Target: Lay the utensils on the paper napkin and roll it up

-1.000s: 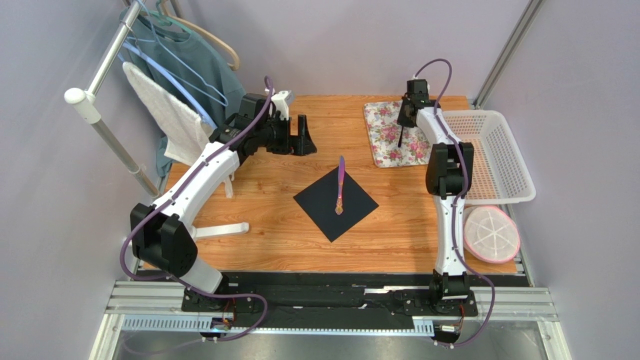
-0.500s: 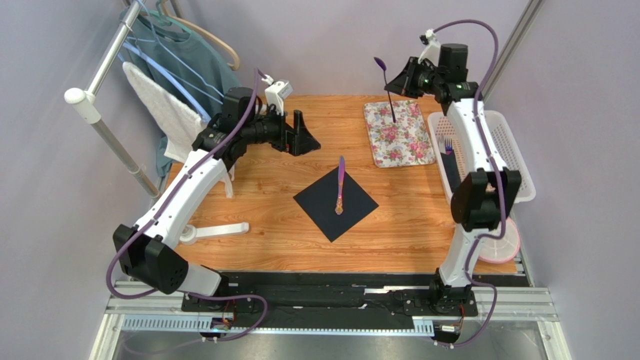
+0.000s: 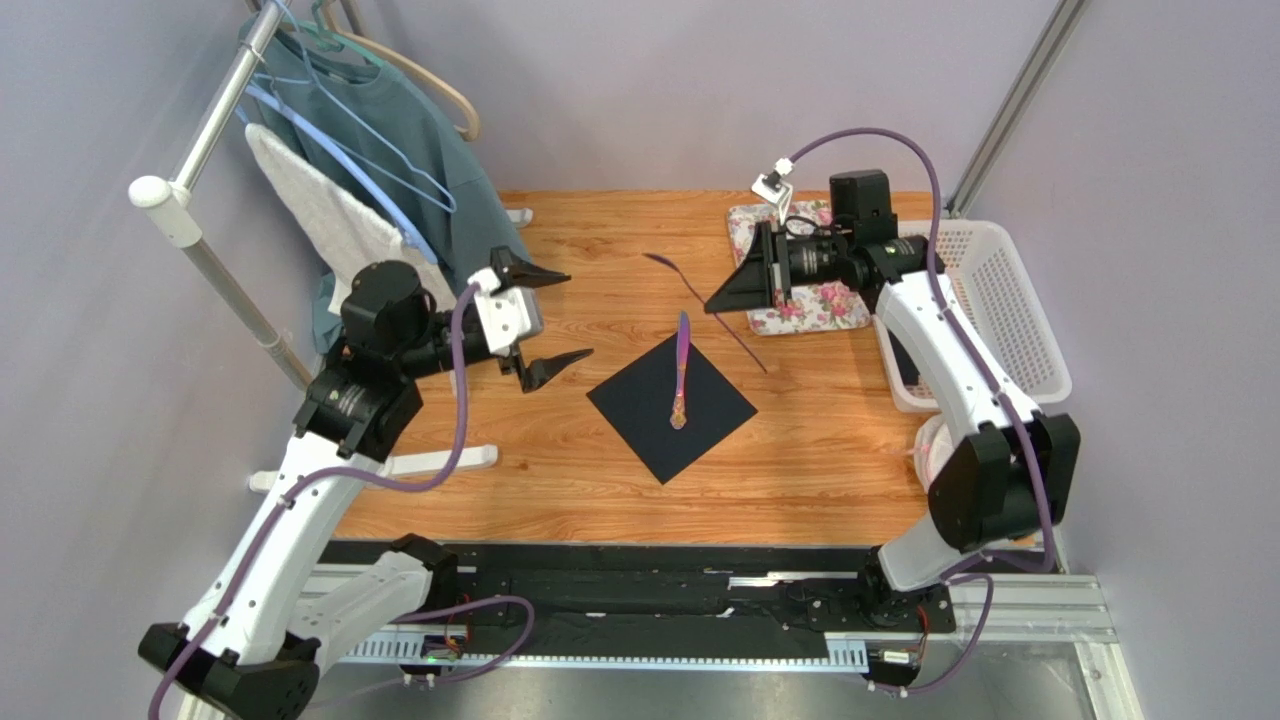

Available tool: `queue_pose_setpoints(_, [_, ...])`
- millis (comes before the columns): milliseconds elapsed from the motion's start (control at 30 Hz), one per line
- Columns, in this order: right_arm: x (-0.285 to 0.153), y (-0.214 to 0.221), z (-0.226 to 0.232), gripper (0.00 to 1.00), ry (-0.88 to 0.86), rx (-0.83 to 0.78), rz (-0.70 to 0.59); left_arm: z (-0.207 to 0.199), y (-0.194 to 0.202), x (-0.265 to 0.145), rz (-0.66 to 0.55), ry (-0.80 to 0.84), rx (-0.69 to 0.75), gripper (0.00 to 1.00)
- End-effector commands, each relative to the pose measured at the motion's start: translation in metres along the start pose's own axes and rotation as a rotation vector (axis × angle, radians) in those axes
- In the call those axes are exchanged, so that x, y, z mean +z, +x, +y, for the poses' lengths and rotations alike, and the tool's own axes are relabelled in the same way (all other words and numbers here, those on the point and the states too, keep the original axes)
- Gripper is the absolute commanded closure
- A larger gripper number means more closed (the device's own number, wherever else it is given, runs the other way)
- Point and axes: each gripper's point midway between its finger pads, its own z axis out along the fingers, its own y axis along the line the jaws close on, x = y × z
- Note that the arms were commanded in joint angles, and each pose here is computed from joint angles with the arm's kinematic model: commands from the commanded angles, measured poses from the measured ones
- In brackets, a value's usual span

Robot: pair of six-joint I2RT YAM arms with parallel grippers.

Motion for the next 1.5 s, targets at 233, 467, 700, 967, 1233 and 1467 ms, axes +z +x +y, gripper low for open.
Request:
queue_pose_setpoints(233, [0.002, 0.099, 0.097, 1.00, -0.173, -0.247, 0.219, -0.012, -0.003, -0.010, -0.049, 0.021, 0.288, 0.24])
queue_pose_setpoints(467, [0.019, 0.124, 0.109, 1.00, -0.218, -0.248, 0.296, -0.042, -0.006, -0.007, -0.068, 0.112, 0.241, 0.34])
queue_pose_setpoints(700, [0.022, 0.118, 0.115, 1.00, -0.224, -0.264, 0.282, -0.060, 0.013, -0.003, -0.021, 0.136, 0.235, 0.36])
queue_pose_setpoints(967, [0.026, 0.116, 0.114, 1.00, -0.222, -0.268, 0.283, -0.076, 0.014, -0.002, -0.022, 0.191, 0.214, 0.35])
queue_pose_setpoints(1233, [0.034, 0.116, 0.115, 1.00, -0.244, -0.246, 0.300, -0.079, -0.007, 0.000, -0.071, 0.195, 0.154, 0.40])
queue_pose_setpoints(1467, [0.038, 0.116, 0.116, 1.00, -0.262, -0.227, 0.311, -0.081, -0.017, 0.003, -0.081, 0.212, 0.105, 0.69])
